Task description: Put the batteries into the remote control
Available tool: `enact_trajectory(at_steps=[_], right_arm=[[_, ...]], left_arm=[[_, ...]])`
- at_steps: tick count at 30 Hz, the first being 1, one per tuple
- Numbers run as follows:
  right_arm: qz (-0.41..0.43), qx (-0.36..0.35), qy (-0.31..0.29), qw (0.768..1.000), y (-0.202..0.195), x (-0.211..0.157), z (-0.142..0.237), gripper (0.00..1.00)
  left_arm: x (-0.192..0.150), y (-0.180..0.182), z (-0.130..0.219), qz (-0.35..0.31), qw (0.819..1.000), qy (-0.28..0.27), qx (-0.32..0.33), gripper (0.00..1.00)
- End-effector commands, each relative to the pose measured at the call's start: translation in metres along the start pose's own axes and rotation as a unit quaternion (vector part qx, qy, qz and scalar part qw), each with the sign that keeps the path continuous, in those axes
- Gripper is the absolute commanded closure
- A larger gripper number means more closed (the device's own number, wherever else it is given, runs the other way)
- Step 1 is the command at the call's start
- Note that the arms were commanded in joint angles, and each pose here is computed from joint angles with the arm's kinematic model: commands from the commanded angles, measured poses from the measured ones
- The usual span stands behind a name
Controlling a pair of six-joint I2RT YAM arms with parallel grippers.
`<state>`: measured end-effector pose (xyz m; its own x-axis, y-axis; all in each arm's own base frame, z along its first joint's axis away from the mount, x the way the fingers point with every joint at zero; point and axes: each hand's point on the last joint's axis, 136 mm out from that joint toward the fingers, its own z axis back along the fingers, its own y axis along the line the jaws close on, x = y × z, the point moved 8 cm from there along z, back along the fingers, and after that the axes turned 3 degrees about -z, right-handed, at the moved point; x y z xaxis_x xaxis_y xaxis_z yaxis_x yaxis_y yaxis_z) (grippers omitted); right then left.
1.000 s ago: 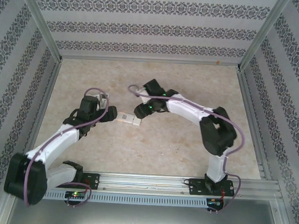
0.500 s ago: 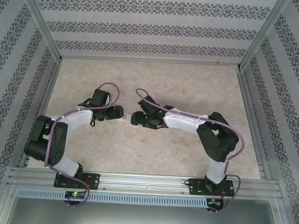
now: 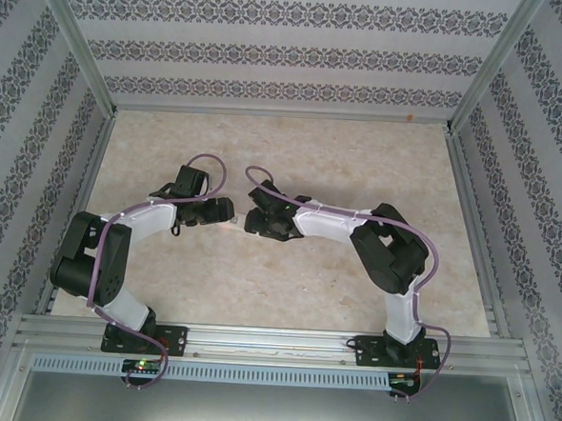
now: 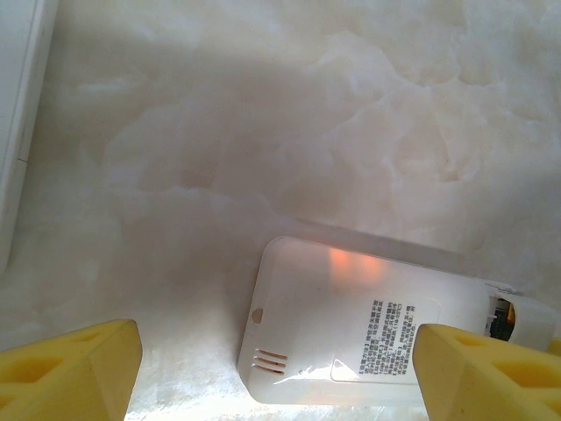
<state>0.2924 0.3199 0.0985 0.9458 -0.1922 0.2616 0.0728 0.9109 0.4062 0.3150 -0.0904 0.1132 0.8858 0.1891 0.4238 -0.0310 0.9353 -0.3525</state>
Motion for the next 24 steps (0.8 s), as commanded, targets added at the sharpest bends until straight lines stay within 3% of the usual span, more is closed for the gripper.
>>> enact_trajectory(at_steps=[1,10,13,24], right_arm=[[-0.004,-0.015,0.002,1.0,0.001,0.0,-0.006,0.44],[0.006,-0.036,0.014,0.999,0.001,-0.003,-0.011,0.47],[0.004,-0.037,0.015,0.999,0.0,-0.003,-0.012,0.52],[-0.003,-0.021,0.01,1.0,0.005,0.005,0.008,0.58]], left_arm=[[0.003,0.002,-0.001,0.004,1.0,0.004,0.006,0.18],[0.001,0.004,-0.004,0.007,1.0,0.007,0.008,0.18],[0.001,0.004,-0.004,0.007,1.0,0.006,0.008,0.18],[-0.002,0.004,-0.012,-0.005,1.0,0.015,-0.002,0.18]])
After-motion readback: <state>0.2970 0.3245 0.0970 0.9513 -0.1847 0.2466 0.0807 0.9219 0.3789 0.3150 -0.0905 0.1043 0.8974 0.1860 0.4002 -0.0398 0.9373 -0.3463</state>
